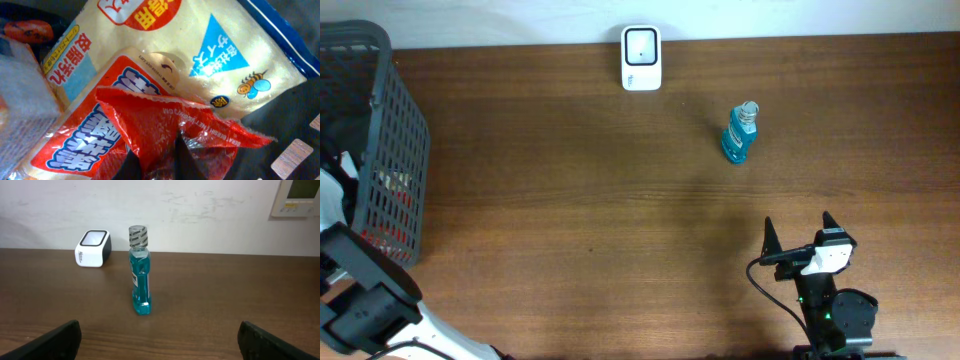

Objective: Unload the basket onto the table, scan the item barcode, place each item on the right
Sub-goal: 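Move the red snack bag from basket to scanner with left gripper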

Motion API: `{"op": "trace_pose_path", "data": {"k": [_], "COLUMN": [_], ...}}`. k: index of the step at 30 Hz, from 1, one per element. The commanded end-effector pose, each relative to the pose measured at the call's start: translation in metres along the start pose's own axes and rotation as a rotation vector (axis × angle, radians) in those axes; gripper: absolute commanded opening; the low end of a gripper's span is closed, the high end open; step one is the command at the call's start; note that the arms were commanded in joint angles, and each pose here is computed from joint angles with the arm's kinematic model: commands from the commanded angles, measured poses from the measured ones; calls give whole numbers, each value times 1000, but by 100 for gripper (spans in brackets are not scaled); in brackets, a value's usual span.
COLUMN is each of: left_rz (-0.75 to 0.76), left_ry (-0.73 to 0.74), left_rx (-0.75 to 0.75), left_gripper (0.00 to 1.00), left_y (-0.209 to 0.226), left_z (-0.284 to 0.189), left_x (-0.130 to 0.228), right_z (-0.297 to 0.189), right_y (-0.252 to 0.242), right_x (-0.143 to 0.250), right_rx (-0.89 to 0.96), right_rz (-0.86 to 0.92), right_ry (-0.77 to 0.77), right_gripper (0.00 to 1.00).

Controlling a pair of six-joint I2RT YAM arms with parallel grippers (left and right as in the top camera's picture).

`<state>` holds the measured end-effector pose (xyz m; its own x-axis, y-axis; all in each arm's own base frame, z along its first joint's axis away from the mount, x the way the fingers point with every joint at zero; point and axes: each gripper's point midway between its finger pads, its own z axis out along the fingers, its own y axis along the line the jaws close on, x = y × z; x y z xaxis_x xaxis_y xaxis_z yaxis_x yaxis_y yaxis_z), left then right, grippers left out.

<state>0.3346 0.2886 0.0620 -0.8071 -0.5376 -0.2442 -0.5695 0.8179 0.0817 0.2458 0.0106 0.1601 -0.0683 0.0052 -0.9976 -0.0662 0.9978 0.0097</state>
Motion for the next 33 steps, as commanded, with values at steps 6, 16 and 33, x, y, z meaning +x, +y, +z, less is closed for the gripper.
{"op": "trace_pose_path", "data": {"k": [6, 16, 33], "left_rz": [-152, 392, 377], "left_ry": [-476, -844, -49], "left_rx": [133, 966, 583], "left_gripper": [0, 0, 57], "left_y": [-3, -241, -541], "left_z": [-212, -467, -110], "left_x": [-83, 29, 198], "right_z": [0, 0, 0], "right_y": [1, 1, 1], "right_x": [3, 3, 3], "right_rx": [-4, -4, -4], "right_rz": [11, 11, 11], "right_ry": [3, 3, 3], "right_gripper": [98, 99, 99]}}
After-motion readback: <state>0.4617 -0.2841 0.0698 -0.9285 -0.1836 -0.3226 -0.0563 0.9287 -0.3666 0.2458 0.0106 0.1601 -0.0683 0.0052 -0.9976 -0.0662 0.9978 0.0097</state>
